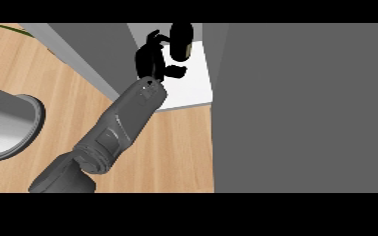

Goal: Pick up the wine, place it into the cabinet and close the cabinet

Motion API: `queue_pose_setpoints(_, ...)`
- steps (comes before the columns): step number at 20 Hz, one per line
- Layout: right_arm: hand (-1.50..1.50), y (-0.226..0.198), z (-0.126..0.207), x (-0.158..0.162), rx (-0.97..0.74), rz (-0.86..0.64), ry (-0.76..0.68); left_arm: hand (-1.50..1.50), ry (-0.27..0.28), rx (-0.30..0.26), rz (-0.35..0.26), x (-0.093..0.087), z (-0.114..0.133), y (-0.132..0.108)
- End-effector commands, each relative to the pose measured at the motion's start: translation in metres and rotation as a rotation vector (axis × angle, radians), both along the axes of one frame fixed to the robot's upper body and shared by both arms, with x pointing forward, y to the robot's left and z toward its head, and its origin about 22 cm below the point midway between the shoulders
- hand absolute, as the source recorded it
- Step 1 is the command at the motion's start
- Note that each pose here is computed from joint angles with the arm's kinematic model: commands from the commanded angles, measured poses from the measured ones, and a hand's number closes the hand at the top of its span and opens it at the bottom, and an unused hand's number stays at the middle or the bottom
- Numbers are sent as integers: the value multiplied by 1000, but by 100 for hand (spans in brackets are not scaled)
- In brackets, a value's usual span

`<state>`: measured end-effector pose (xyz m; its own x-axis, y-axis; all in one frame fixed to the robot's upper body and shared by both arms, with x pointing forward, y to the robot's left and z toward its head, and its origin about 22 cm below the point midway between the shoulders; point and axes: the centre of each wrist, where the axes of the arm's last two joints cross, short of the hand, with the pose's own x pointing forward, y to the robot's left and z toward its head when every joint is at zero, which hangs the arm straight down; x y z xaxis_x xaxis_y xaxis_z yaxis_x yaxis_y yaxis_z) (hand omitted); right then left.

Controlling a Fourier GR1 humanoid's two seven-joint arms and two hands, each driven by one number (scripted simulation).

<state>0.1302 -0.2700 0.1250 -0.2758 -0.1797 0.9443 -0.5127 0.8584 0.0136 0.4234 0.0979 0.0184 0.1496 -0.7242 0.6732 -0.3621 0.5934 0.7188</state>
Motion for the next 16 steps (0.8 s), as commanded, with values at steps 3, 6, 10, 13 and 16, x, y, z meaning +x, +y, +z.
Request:
queue_pose_setpoints(3, -150, 11, 16, -7, 35, 39, -36, -150, 29, 41, 41, -3, -8, 5)
queue_pose_setpoints(6, -150, 5, 8, -7, 48, 3, -8, -150, 37, 43, 16, -4, -9, 5)
queue_pose_setpoints(10, -150, 5, 16, -12, 41, 33, -9, -150, 22, -18, 17, -5, -7, -1)
queue_pose_setpoints(13, -150, 1, 18, -16, 32, 9, -1, -150, -31, -103, -49, -7, -3, -9)
queue_pose_setpoints(16, -150, 5, 16, -14, 40, 6, 4, -150, -75, -149, -84, -8, 0, -14)
